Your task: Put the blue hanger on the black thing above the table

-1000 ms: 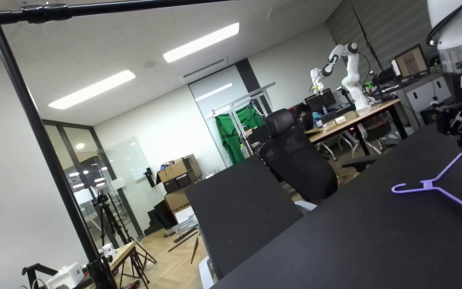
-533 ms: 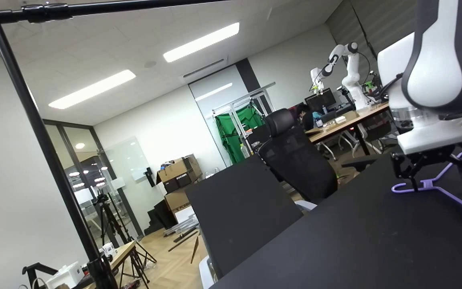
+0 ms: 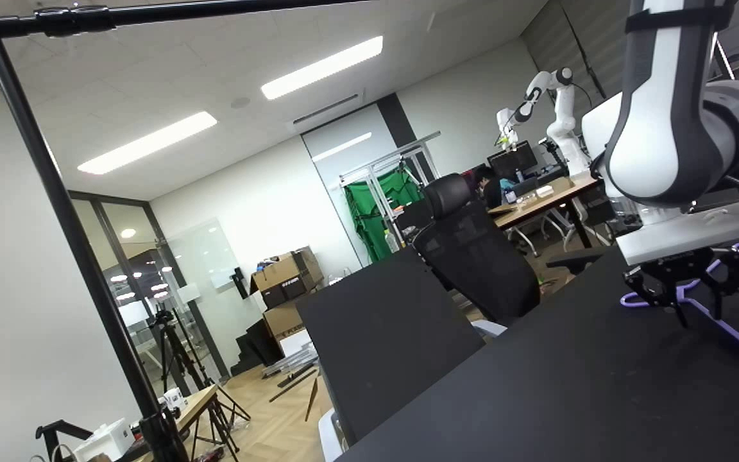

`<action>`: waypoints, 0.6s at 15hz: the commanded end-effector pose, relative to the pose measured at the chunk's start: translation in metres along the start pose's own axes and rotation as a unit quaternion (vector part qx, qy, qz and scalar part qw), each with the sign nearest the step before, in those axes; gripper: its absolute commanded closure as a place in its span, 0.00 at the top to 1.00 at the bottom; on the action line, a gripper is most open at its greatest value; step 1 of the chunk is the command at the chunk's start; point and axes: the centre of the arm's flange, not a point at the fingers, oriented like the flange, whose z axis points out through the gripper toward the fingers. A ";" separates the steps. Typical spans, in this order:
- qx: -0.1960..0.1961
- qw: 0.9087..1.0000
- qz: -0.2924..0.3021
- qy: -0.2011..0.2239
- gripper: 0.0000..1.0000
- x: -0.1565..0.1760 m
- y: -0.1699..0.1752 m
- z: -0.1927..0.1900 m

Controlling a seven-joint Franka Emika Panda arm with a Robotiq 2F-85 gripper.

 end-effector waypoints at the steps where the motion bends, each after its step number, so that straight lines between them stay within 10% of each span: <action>1: -0.012 1.000 0.004 -0.018 0.63 0.011 -0.010 0.003; 9: -0.033 0.999 0.004 -0.038 1.00 0.012 -0.004 0.013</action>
